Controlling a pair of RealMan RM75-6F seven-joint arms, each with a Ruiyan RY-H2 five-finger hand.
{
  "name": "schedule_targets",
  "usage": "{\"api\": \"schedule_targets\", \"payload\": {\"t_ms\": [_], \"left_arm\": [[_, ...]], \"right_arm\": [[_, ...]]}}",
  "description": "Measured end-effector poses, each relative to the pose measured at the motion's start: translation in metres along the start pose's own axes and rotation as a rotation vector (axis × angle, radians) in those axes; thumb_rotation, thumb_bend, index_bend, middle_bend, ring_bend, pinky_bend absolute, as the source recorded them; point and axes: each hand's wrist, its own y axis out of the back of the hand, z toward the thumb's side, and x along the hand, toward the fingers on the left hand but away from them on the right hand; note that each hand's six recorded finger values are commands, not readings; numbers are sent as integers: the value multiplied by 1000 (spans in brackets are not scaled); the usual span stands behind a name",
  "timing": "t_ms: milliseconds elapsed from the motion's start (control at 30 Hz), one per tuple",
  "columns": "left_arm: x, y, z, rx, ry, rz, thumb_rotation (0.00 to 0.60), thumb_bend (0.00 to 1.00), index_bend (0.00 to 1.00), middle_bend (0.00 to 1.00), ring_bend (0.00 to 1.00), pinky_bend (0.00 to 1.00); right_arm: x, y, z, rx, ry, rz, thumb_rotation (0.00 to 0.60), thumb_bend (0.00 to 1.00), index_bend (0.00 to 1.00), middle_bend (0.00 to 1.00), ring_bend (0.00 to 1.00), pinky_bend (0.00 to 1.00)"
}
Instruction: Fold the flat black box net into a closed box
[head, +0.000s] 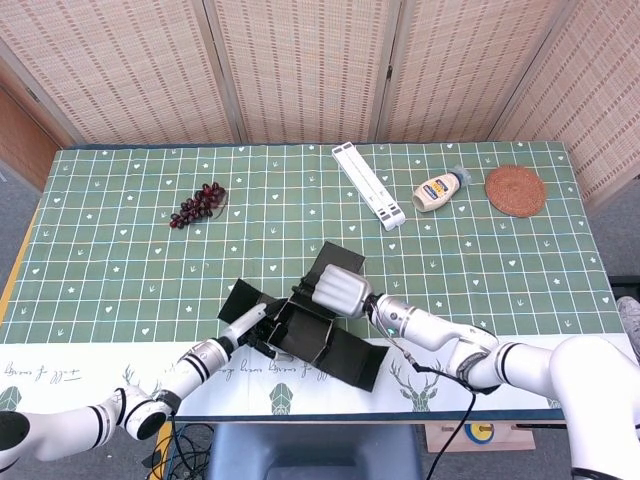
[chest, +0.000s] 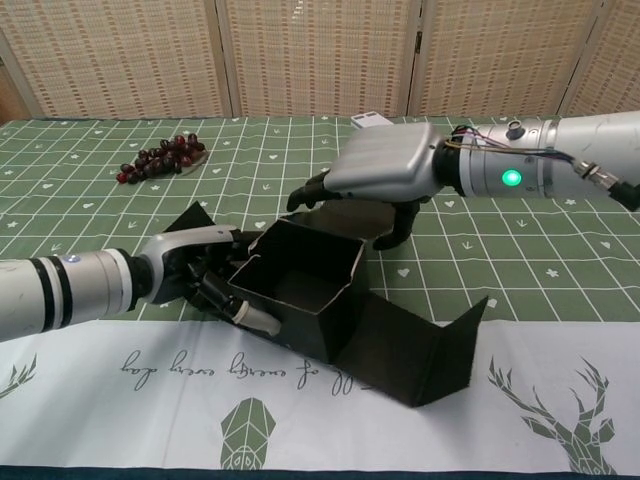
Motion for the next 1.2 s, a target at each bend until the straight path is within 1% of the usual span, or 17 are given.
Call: {"api": "schedule_targets", "payload": {"t_ms": [133, 267, 367, 400, 433, 467, 500, 567, 600, 767, 967, 1067, 1200], "left_arm": [[0, -2, 1, -13, 0, -18, 600, 94, 166, 153, 573, 889], [0, -3, 0, -13, 6, -25, 600, 94, 202, 209, 576, 890], [1, -3, 0, -8, 6, -24, 600, 94, 223, 230, 580, 890], [1, -3, -1, -6, 7, -24, 600, 94, 230, 236, 580, 890], [1, -3, -1, -7, 7, -23, 600, 94, 235, 240, 581, 890], [1, -3, -1, -7, 8, -22, 600, 94, 238, 242, 581, 890], [1, -3, -1, -7, 9, -21, 600, 94, 239, 243, 581, 891], [1, -3, -1, -10, 10, -19, 600, 94, 239, 243, 581, 891], [0, -3, -1, -10, 10, -17, 600, 94, 239, 243, 581, 891], [-2, -1, 1, -2, 7, -12, 600, 94, 237, 243, 581, 891], [-10, 7, 6, -11, -5, 7, 600, 94, 234, 243, 581, 895], [-18, 14, 9, -32, -15, 28, 600, 94, 234, 243, 581, 896], [-28, 28, 10, -59, -19, 61, 600, 94, 236, 243, 570, 897]], "right_arm": [[-1, 0, 0, 7, 9, -14, 600, 369, 241, 330, 800, 920], [-2, 2, 2, 12, 17, -37, 600, 369, 241, 326, 800, 920], [-2, 3, 3, 15, 14, -58, 600, 369, 237, 293, 798, 920], [-1, 2, 2, 14, 10, -63, 600, 369, 215, 276, 795, 920], [-1, 1, 2, 14, 7, -64, 600, 369, 165, 253, 789, 920], [0, 0, 2, 13, 5, -65, 600, 369, 84, 225, 781, 920], [1, 0, 2, 11, 3, -68, 600, 369, 31, 199, 773, 920], [3, 0, 3, 0, -4, -76, 600, 369, 0, 152, 760, 920], [4, 0, 3, -12, -8, -82, 600, 369, 0, 127, 752, 920], [14, 4, 6, -74, -23, -109, 600, 369, 0, 67, 732, 920], [34, 11, 5, -173, -51, -143, 600, 370, 0, 47, 723, 920], [48, 15, 1, -218, -80, -176, 600, 374, 0, 47, 723, 920], [77, 16, -9, -291, -146, -220, 600, 375, 0, 47, 723, 920]]}}
